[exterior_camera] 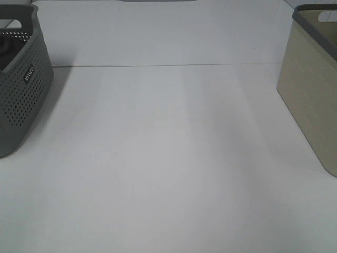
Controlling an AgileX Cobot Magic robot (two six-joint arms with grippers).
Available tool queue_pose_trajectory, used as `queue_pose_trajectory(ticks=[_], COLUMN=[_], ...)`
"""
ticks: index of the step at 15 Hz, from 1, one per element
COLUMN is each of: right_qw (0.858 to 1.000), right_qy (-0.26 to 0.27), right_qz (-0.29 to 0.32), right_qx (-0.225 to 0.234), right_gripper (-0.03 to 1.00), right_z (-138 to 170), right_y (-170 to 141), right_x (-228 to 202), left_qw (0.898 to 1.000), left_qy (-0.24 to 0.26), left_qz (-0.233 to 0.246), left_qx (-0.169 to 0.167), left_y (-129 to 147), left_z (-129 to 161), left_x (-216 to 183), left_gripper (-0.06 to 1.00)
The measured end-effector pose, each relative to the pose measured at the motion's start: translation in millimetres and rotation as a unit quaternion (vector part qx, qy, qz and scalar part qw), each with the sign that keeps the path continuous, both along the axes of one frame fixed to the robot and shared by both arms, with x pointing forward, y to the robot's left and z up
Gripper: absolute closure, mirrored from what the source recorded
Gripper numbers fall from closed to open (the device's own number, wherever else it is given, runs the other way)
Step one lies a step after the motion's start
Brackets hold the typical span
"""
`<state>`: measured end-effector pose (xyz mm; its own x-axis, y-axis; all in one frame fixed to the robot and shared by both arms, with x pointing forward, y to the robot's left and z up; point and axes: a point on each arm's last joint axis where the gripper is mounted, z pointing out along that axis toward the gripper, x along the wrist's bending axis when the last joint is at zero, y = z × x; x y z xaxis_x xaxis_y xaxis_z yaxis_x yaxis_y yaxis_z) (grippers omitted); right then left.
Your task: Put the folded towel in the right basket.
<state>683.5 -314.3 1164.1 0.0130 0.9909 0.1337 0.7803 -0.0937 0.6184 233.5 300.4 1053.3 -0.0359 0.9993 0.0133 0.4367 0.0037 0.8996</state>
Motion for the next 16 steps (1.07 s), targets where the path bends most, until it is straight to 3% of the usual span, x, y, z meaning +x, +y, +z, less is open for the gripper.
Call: queue_pose_trajectory(ticks=[3, 6, 8, 9, 12, 16], right_qw=[0.999, 0.999, 1.0, 0.999, 0.992, 0.983], right_qy=[-0.04, -0.033, -0.013, -0.04, -0.102, -0.16], right_qz=[0.001, 0.013, 0.017, 0.015, 0.043, 0.039], right_qx=[-0.005, -0.014, -0.017, -0.021, -0.064, -0.075], right_gripper=[0.01, 0.02, 0.02, 0.02, 0.02, 0.02], right_z=[37.3, 58.3, 38.9, 22.9, -26.0, -75.7], right_y=[1.5, 6.5, 10.6, 14.0, 19.4, 23.7], right_x=[-28.2, -103.9, -172.1, -234.1, -341.2, -418.9], left_qw=[1.0, 1.0, 1.0, 1.0, 1.0, 1.0], left_qy=[0.0, 0.0, 0.0, 0.0, 0.0, 0.0], left_qz=[0.0, 0.0, 0.0, 0.0, 0.0, 0.0], left_qx=[0.0, 0.0, 0.0, 0.0, 0.0, 0.0], left_y=[0.0, 0.0, 0.0, 0.0, 0.0, 0.0], left_z=[0.0, 0.0, 0.0, 0.0, 0.0, 0.0], left_x=[0.0, 0.0, 0.0, 0.0, 0.0, 0.0], left_gripper=[-0.05, -0.05, -0.05, -0.05, -0.05, -0.05])
